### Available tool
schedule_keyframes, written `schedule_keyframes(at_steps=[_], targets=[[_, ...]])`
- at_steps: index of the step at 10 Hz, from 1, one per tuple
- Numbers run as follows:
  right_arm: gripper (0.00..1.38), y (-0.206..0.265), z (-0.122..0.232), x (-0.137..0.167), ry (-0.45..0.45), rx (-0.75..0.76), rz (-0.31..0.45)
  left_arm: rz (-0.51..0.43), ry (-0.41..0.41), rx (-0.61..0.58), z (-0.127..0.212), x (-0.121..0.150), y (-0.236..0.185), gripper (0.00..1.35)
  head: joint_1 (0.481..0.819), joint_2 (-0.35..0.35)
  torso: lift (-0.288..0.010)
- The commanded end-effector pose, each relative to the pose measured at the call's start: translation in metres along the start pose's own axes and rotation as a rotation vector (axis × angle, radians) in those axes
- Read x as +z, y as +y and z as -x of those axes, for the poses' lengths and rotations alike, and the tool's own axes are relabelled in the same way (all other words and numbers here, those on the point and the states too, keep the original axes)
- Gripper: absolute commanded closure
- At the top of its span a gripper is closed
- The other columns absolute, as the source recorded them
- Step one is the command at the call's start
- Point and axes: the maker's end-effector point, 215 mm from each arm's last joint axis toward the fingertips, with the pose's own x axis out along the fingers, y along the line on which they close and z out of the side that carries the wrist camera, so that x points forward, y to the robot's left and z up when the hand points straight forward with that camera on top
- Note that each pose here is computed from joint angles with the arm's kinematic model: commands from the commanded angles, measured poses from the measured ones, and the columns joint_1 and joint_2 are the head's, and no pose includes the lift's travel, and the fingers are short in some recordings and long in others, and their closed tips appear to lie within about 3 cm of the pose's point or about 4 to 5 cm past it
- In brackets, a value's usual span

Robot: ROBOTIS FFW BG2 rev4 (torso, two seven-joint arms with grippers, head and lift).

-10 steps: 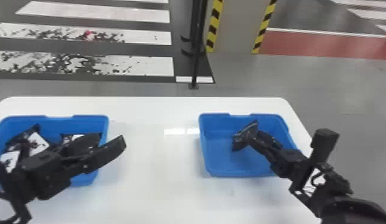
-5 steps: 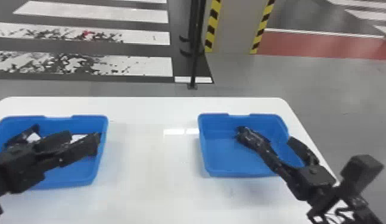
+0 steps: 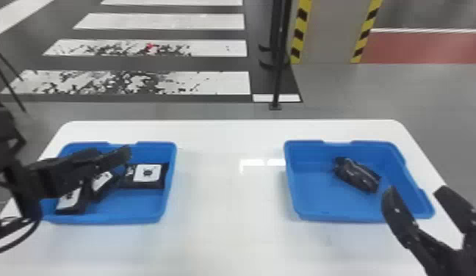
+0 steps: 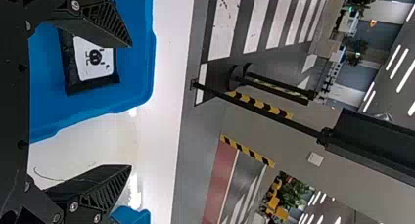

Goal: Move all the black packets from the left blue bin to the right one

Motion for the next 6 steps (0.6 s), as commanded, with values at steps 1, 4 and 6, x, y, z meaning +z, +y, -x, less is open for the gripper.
schedule_keyframes(at_steps=[1,4,6], targets=[[0.26,0.014,0.012,-0.009,0.024,0.012,-0.06,0.019,0.039,0.026,-0.019,-0.005,0.02,0.17,0.695,0.051,-0.14],[0.28,0.019,0.023,-0.02,0.053,0.013,-0.104,0.067,0.151,0.08,-0.056,-0.036,0.051,0.18,0.695,0.089,-0.14],[0.28,0.018,0.023,-0.023,0.063,0.011,-0.113,0.097,0.213,0.132,-0.074,-0.056,0.072,0.18,0.695,0.105,-0.14]])
